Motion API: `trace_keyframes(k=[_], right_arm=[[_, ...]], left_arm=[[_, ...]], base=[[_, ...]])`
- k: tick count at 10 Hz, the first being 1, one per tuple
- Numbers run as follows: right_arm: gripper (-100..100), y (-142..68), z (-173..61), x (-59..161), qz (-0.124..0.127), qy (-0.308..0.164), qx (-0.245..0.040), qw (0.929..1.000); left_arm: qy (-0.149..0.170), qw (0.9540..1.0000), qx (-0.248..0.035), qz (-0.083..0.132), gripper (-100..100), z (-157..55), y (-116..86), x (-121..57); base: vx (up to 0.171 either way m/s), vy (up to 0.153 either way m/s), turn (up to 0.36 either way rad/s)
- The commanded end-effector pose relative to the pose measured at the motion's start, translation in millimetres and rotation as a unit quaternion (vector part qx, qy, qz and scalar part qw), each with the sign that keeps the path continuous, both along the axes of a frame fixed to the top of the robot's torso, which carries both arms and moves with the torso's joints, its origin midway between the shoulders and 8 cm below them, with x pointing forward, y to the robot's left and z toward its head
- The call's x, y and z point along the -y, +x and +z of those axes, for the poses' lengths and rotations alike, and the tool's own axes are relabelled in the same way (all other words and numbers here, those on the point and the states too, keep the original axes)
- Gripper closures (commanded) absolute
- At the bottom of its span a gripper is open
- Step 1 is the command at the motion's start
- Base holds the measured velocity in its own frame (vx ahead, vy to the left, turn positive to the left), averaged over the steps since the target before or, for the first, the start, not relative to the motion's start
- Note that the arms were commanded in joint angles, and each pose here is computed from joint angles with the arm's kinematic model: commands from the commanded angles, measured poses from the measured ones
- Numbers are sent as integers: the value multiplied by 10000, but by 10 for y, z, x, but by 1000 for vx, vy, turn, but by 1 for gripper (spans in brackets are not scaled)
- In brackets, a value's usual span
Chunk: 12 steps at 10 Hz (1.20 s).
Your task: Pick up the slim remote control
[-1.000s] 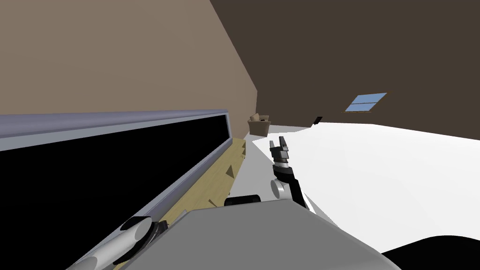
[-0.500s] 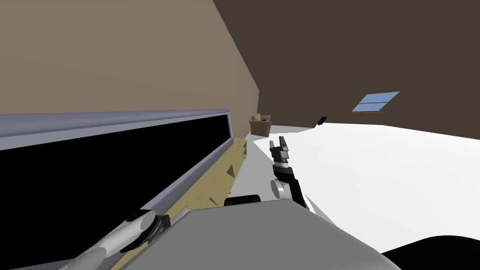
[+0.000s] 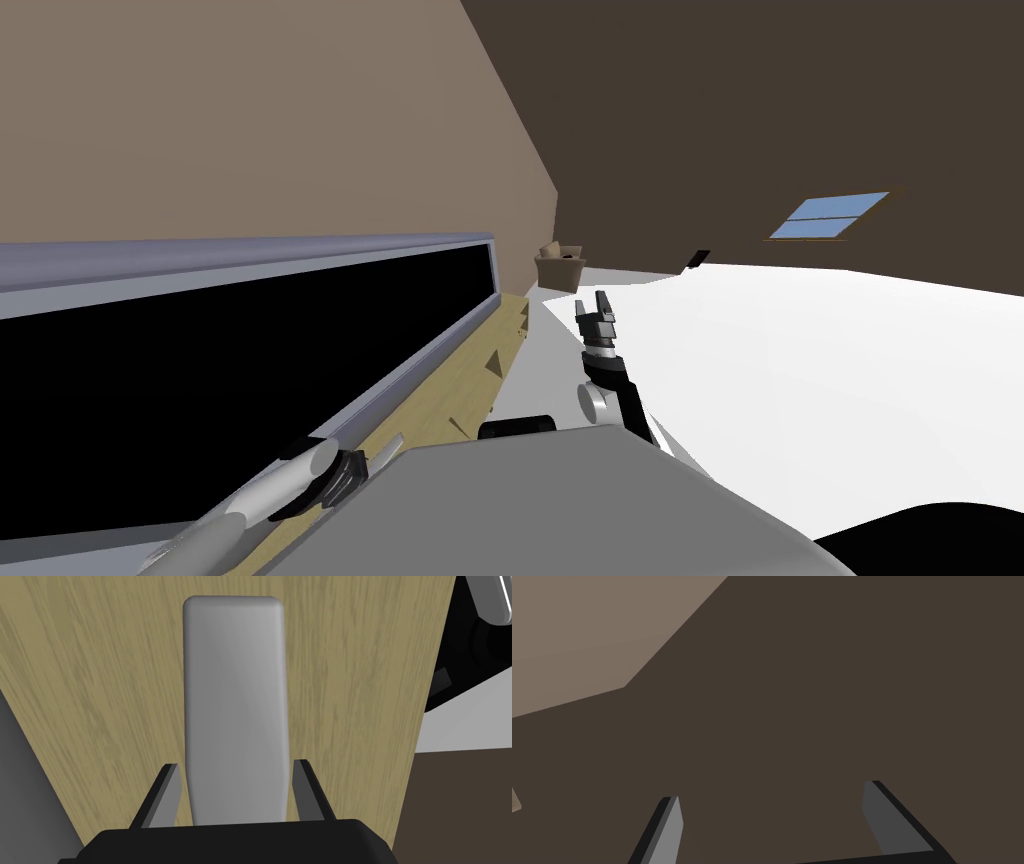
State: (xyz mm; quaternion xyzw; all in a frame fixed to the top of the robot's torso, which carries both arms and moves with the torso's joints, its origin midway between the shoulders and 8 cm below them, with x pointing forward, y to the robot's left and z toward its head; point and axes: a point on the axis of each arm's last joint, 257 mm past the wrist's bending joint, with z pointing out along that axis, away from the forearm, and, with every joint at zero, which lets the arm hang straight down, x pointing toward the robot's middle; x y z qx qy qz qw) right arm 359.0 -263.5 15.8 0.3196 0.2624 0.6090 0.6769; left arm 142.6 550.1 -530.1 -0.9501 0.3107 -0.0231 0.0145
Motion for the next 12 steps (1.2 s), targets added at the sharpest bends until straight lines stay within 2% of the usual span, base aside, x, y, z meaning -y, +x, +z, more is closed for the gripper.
trace_keyframes(k=[1, 2, 4, 5, 7, 8, 10, 11, 12], right_arm=[[0, 0, 0, 0, 0, 0, 0, 10000], [0, 0, 0, 0, 0, 0, 0, 10000], [0, 0, 0, 0, 0, 0, 0, 10000], [0, 0, 0, 0, 0, 0, 0, 10000], [0, 0, 0, 0, 0, 0, 0, 10000], [0, 0, 0, 0, 0, 0, 0, 10000], [0, 0, 0, 0, 0, 0, 0, 10000], [0, 0, 0, 0, 0, 0, 0, 10000], [0, 0, 0, 0, 0, 0, 0, 10000]], left_arm=[[57, 9999, 76, 61, 100, 69, 74, -81], [-28, 9999, -94, -46, 100, 4, 8, 21], [79, 9999, 26, 61, 100, 103, 103, -122], [-28, 9999, -147, -16, 100, 37, 30, -11], [93, 9999, -47, 91, 100, 134, 101, -163], [-11, 9997, -234, 19, 100, 67, 14, -55], [92, 9997, -142, 148, 100, 160, 68, -199], [70, 9997, -190, 103, 100, 121, 37, -165], [71, 9997, -189, 109, 0, 123, 37, -171]], base=[[-8, -2, 4], [-7, 2, 75], [-7, -8, 39], [-6, -5, 99], [-7, -10, 21], [-6, -5, 75], [-6, -10, 39], [0, 0, 0], [0, 0, 0]])
